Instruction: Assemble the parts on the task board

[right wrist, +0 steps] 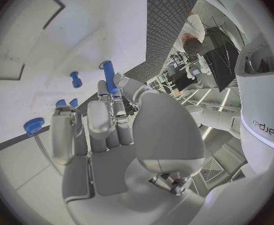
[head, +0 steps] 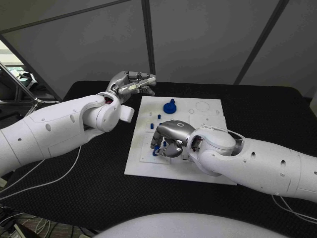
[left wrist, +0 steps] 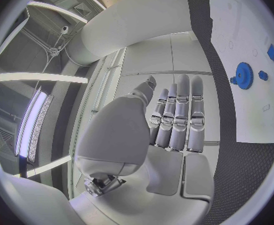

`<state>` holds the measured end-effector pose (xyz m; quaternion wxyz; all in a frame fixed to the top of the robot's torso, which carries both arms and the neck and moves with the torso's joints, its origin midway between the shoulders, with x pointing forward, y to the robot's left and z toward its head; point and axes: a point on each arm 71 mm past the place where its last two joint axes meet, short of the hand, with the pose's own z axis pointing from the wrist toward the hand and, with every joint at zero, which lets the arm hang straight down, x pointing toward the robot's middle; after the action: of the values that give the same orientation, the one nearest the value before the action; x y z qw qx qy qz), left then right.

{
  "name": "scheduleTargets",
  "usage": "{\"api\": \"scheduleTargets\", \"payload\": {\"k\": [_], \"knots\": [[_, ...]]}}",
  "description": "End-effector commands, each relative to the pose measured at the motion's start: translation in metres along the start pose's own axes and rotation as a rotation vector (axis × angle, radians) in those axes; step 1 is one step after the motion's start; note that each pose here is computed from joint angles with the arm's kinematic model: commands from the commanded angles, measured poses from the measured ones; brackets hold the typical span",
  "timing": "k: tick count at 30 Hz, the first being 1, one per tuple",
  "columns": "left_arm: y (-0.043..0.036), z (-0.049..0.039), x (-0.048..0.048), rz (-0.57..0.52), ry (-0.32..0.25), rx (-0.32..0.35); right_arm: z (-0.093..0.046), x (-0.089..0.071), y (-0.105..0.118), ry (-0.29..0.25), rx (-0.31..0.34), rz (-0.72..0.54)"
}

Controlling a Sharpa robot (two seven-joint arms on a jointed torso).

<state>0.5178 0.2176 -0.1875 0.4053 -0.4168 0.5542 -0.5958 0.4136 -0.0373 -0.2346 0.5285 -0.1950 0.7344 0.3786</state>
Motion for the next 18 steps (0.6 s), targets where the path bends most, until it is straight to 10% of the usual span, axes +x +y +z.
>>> {"api": "scheduleTargets", "payload": {"k": [1, 18], "knots": [[-0.0012, 0.0003, 0.0008, -0.007, 0.01, 0.004, 0.0001, 0.0014, -0.0025, 0.017, 0.027, -0.042], [-0.0012, 0.0001, 0.0006, -0.006, 0.01, 0.004, 0.0032, 0.0036, 0.001, 0.036, 0.012, -0.071]]}}
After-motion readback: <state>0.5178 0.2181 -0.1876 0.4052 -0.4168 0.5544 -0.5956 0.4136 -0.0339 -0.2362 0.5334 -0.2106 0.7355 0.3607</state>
